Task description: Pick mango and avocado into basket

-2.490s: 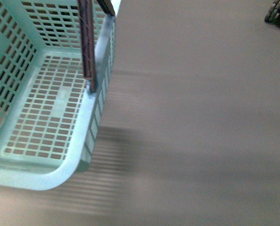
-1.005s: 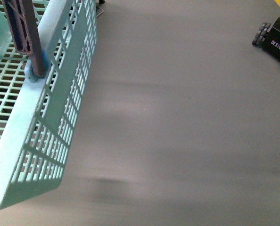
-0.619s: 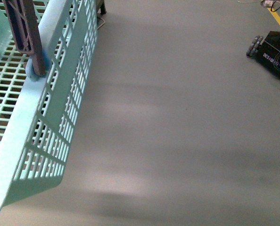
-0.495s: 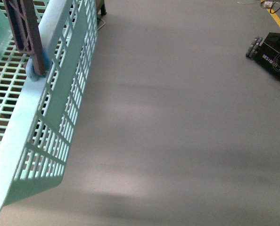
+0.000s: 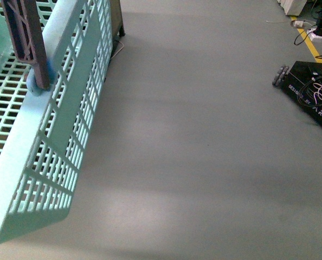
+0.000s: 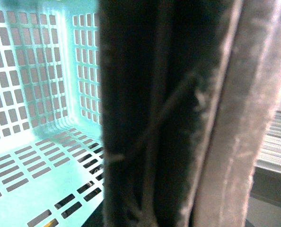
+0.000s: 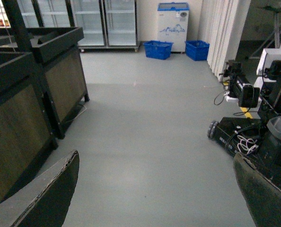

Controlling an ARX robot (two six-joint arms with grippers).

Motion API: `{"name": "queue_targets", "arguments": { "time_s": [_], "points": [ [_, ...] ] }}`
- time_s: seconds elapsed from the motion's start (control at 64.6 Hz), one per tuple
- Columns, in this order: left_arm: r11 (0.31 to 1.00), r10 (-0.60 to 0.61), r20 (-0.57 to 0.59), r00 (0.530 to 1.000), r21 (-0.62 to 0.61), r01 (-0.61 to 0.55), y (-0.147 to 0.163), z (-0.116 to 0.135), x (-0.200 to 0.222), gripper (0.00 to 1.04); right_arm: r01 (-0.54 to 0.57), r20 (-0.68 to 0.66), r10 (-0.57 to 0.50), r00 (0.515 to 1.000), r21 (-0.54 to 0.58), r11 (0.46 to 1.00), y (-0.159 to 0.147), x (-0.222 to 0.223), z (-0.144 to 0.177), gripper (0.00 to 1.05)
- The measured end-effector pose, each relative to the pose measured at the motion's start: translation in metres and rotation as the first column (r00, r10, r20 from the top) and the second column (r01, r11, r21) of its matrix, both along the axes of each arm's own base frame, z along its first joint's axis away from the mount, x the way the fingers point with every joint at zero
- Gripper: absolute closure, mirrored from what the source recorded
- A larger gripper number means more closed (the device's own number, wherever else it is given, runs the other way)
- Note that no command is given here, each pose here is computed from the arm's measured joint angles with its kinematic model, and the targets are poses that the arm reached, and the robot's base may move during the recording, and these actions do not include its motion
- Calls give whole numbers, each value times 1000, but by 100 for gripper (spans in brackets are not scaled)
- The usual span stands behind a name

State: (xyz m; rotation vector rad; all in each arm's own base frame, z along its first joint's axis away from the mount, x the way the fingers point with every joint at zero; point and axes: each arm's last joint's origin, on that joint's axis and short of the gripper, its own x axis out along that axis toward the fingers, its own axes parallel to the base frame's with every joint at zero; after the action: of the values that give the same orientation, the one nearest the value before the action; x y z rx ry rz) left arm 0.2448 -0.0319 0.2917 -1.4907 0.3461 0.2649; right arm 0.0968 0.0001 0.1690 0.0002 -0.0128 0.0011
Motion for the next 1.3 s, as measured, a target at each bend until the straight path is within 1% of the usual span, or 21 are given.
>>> {"name": "queue_targets", "arguments": {
  "time_s": [0.727, 0.897, 1.114, 1.299],
  "points": [
    [1000, 1, 0, 1000, -2, -1, 0, 0, 0, 90, 3, 0, -3, 1000, 0, 1000, 0, 0, 0, 9],
    [1000, -26, -1, 1000, -17, 26, -3, 0, 0, 90, 4, 1, -4, 1000, 0, 1000, 0, 0, 0, 9],
    [1000, 2, 0, 1000, -3, -2, -1, 0, 0, 90, 3, 0, -3, 1000, 0, 1000, 0, 0, 0, 9],
    [1000, 2, 0, 1000, -1, -2, 0, 0, 0, 90, 3, 1, -3, 1000, 0, 1000, 0, 0, 0, 9]
  ]
}}
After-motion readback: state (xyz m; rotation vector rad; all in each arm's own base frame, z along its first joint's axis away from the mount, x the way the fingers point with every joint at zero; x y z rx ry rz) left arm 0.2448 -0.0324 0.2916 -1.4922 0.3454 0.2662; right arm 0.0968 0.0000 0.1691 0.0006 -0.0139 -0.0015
